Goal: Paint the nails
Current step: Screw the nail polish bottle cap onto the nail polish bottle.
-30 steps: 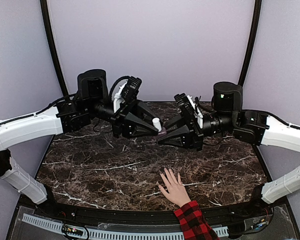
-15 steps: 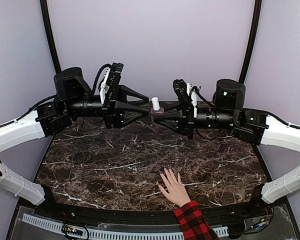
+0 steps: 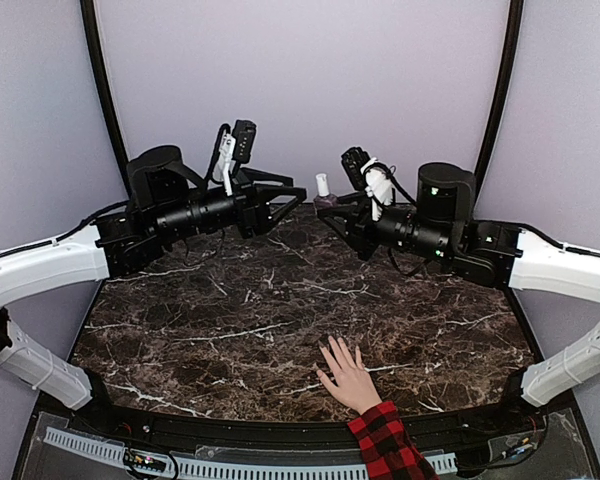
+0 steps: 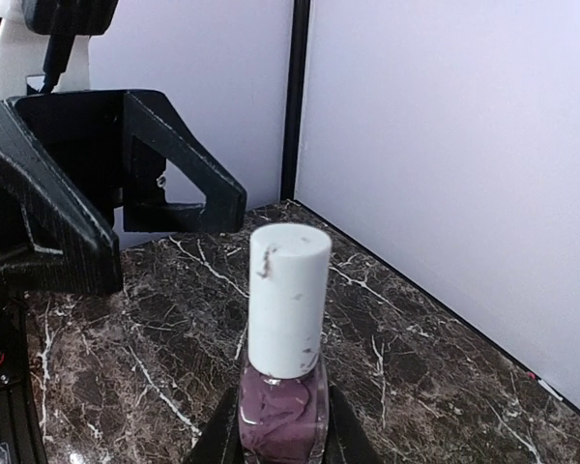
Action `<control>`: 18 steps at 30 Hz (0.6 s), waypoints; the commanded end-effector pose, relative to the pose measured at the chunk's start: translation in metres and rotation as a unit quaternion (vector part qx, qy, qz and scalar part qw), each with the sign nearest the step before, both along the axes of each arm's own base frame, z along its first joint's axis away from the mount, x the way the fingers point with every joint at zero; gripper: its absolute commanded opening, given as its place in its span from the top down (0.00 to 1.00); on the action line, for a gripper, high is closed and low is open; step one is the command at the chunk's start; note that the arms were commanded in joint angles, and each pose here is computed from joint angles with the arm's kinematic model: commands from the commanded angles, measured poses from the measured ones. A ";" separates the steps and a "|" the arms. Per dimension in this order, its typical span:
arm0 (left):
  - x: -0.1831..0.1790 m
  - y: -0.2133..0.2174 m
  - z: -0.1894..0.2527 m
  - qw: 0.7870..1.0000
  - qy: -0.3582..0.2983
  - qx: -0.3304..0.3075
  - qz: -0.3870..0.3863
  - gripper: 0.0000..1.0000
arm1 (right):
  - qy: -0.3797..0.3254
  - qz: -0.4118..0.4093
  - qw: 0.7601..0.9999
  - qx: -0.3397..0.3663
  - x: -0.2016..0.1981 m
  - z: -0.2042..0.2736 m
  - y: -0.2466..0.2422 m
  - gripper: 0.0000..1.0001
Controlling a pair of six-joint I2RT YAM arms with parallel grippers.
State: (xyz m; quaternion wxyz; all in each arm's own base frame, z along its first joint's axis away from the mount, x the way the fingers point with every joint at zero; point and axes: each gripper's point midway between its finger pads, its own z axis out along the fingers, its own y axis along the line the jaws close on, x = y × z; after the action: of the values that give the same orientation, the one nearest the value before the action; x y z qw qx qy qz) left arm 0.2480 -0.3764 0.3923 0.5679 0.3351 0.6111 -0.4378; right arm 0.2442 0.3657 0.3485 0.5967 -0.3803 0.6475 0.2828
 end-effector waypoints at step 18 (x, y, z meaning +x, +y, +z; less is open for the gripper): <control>0.024 -0.024 0.023 0.998 0.015 -0.054 0.004 0.57 | -0.002 -0.048 0.999 0.015 0.019 0.008 0.003 1.00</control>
State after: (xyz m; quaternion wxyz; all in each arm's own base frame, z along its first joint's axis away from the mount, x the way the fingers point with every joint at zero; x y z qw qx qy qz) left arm 0.2719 -0.4004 0.3920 0.5622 0.3032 0.6187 -0.4575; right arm 0.2610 0.3655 0.3322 0.5946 -0.3583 0.6749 0.2502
